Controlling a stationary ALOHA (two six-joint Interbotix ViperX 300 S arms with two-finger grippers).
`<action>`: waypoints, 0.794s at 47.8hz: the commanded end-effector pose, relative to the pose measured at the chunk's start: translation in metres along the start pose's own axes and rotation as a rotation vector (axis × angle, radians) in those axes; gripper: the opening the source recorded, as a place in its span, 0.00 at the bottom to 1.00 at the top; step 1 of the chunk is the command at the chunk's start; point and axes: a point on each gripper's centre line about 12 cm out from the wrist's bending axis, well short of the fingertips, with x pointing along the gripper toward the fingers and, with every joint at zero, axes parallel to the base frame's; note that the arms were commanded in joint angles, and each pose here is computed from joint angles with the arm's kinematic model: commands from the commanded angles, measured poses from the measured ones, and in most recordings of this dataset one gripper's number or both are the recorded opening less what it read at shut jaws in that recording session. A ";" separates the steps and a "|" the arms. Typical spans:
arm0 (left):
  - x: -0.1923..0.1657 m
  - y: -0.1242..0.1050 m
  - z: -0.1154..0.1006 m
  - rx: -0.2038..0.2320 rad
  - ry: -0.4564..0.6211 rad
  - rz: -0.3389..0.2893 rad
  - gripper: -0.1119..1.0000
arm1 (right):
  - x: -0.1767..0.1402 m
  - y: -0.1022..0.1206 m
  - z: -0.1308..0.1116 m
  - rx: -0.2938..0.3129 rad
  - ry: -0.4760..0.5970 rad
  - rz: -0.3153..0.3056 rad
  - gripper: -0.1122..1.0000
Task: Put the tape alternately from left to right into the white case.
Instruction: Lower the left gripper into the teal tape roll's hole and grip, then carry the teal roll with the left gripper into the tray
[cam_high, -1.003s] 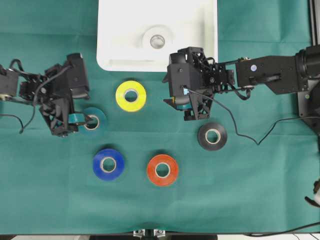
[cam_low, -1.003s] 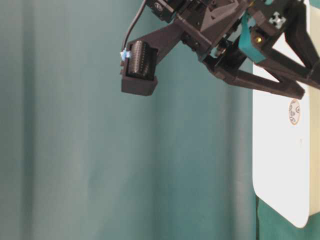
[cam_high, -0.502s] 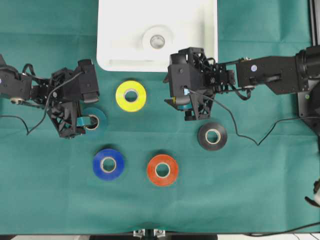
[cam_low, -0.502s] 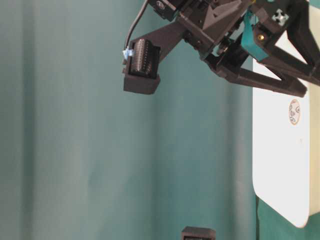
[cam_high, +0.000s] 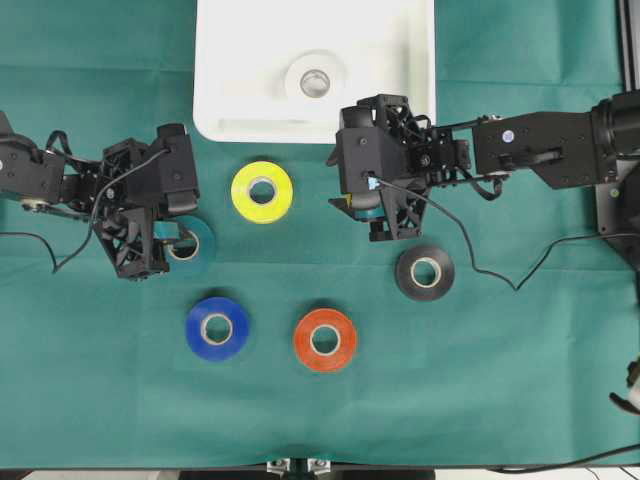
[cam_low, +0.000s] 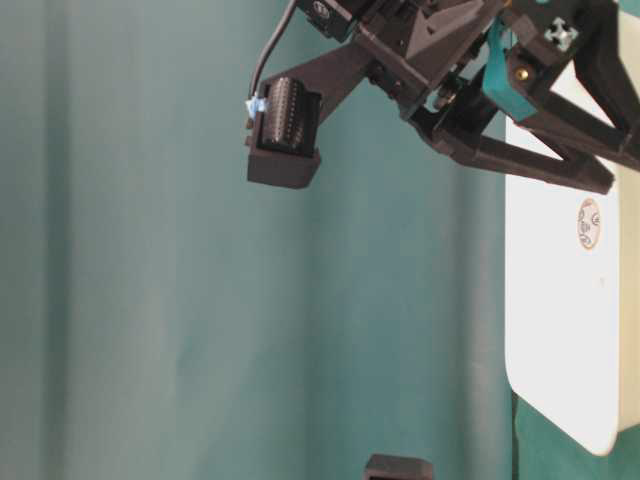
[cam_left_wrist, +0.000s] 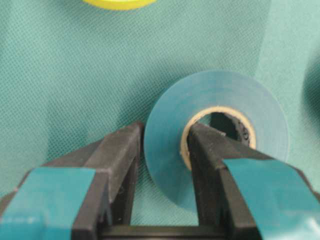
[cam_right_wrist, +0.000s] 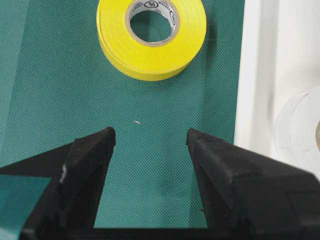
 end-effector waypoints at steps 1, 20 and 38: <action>-0.004 -0.004 0.002 0.008 -0.013 -0.010 0.07 | -0.009 0.001 0.011 -0.002 -0.041 0.002 0.70; -0.018 -0.009 0.015 0.014 -0.059 -0.027 0.07 | -0.008 0.001 0.009 -0.001 -0.035 0.001 0.70; -0.057 -0.014 0.029 0.024 -0.117 -0.048 0.07 | -0.009 0.001 0.010 -0.003 -0.038 0.003 0.70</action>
